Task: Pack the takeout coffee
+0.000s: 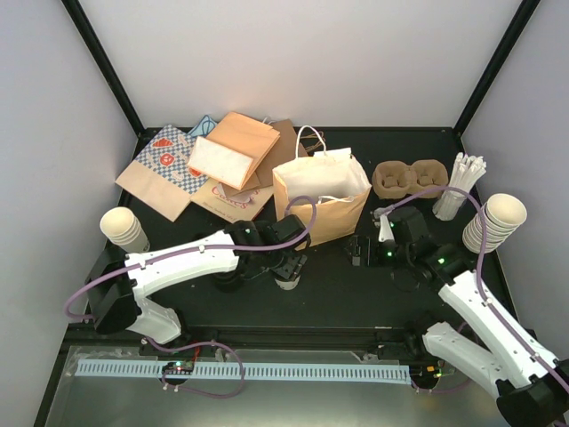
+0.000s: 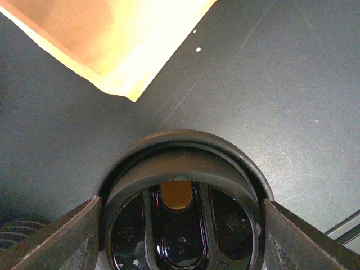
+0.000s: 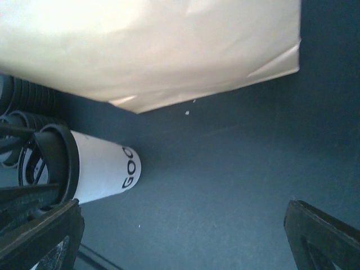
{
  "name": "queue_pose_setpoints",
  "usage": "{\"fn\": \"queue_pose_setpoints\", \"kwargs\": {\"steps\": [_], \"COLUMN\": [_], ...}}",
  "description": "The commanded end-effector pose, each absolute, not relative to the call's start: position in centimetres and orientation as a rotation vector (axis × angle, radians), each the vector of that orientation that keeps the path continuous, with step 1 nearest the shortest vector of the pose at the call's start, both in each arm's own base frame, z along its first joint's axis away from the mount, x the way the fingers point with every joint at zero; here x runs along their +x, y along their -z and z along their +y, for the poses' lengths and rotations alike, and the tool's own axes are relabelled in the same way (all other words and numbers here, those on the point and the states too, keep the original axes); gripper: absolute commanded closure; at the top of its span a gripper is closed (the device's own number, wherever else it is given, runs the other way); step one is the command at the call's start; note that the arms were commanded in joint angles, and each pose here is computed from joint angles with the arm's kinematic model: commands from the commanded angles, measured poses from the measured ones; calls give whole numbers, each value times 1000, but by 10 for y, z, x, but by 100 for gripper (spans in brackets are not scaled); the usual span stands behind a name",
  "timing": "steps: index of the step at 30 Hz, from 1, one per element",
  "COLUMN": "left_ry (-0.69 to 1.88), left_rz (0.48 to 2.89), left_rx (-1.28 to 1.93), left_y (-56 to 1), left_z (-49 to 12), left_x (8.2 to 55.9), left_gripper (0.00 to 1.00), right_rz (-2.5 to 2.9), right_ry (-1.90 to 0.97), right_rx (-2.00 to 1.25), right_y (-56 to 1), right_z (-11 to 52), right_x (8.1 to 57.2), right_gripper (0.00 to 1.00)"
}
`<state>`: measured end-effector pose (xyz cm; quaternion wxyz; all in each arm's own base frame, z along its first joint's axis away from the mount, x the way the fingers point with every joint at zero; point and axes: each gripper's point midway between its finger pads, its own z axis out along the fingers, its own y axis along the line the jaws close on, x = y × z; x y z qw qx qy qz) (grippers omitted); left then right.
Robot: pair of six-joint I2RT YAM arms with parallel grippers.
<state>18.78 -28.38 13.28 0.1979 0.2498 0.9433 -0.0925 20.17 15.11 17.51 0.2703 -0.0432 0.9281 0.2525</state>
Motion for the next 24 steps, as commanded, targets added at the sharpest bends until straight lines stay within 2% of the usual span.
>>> {"fn": "queue_pose_setpoints", "kwargs": {"steps": [1, 10, 18, 24], "left_ry": [223, 249, 155, 101], "left_rz": [2671, 2696, 2730, 2757], "left_rx": [733, 788, 849, 863], "left_y": [-120, -106, -84, -71], "left_z": [-283, -287, -282, -278], "left_x": [181, 172, 166, 163], "left_gripper": [32, 34, 35, 35], "right_rz": [2503, 2532, 2520, 2535], "right_ry": [-874, -1168, -1333, -1395], "right_rx": [-148, -169, -168, -171], "right_y": [-171, -145, -128, -115], "right_z": [174, 203, 215, 221], "right_x": [194, 176, 166, 163], "right_gripper": [0, 1, 6, 16]}}
